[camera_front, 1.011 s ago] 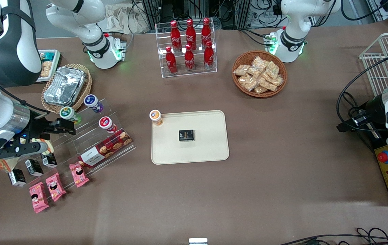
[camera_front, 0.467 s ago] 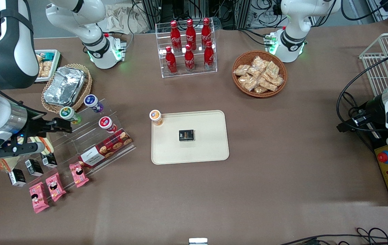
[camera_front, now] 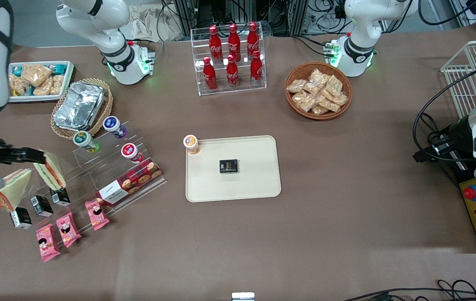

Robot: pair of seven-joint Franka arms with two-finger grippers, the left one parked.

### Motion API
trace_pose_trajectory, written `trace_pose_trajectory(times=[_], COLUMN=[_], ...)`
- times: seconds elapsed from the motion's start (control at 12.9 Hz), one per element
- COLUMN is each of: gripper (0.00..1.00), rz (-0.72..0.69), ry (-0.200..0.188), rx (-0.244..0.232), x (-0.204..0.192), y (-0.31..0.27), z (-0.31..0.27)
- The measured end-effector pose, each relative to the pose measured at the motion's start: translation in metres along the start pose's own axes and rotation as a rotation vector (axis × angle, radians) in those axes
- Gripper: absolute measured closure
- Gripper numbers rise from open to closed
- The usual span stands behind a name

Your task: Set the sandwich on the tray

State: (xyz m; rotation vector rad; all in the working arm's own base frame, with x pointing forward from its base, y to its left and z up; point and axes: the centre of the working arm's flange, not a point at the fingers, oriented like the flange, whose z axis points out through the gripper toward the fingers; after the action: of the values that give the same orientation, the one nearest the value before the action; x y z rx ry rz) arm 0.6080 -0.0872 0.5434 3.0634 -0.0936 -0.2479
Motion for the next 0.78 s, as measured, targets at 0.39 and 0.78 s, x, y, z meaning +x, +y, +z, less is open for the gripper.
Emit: trace_pose_trajectory(times=[0.39,0.78], gripper=[0.02,0.03], rz=[0.017,-0.089], ry=[0.013,0.059], rx=[-0.069,-0.109], x=[0.014,0.039], y=[0.056,0.107], z=[0.026,0.068])
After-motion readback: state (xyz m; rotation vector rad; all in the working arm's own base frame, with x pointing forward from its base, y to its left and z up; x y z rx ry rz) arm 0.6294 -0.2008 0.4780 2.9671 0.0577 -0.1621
